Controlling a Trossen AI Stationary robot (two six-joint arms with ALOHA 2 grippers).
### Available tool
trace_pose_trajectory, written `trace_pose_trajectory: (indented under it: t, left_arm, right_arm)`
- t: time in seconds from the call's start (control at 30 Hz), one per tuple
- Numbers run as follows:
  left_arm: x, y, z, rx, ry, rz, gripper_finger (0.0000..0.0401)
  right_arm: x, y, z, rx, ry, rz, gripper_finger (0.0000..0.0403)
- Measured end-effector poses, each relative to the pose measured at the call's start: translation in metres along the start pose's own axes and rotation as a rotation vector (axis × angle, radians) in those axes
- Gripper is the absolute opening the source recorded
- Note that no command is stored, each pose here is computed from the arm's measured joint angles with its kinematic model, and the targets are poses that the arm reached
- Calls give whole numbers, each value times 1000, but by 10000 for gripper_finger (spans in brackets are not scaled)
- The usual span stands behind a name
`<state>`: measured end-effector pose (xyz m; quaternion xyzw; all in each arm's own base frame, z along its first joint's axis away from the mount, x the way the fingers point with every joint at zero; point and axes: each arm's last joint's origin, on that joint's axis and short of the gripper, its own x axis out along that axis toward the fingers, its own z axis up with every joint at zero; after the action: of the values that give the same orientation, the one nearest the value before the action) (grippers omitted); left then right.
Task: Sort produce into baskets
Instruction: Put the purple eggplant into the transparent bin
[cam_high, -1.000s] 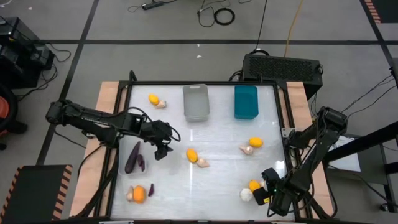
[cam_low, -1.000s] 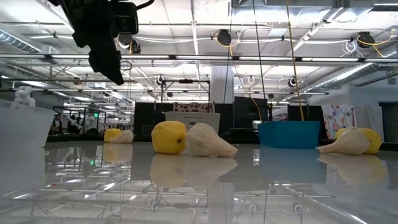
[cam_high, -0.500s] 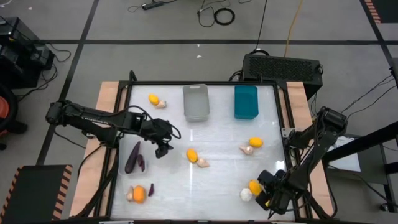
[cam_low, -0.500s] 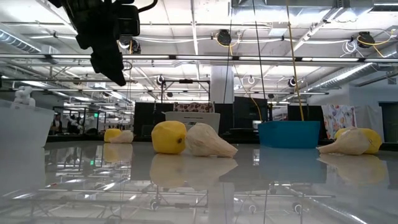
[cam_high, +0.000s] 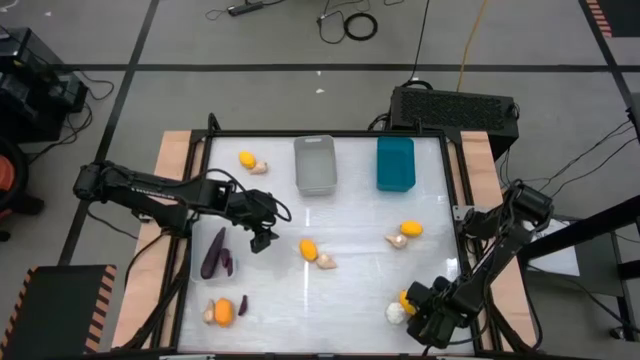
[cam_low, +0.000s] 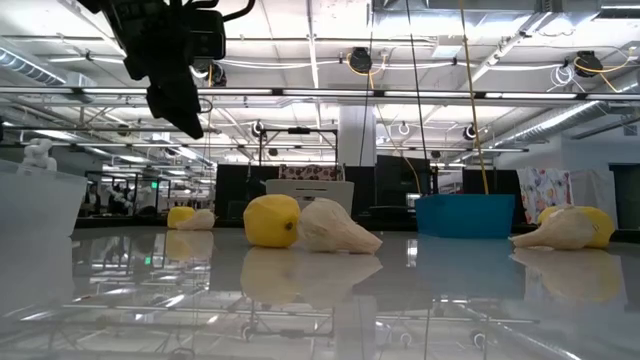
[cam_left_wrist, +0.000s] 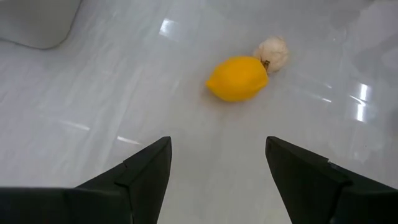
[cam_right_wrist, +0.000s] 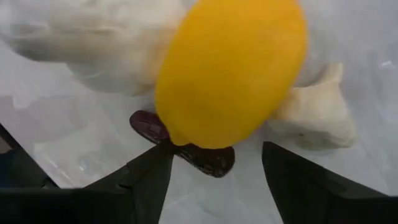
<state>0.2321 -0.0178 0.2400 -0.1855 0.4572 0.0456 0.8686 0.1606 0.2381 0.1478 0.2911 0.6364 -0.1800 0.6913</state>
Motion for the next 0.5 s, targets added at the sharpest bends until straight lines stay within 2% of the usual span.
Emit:
trace_pose_trajectory:
  t: [0.1, 0.37, 0.5]
  left_arm:
    - [0, 1, 1, -10, -1, 3, 267]
    - [0, 1, 0, -11, -1, 2, 267]
    - [0, 1, 1, -11, -2, 2, 267]
  right_arm:
    - [1, 0, 0, 0, 5, -4, 200]
    - [-2, 1, 0, -6, 15, 3, 74]
    - [-11, 0, 0, -7, 21, 13, 31]
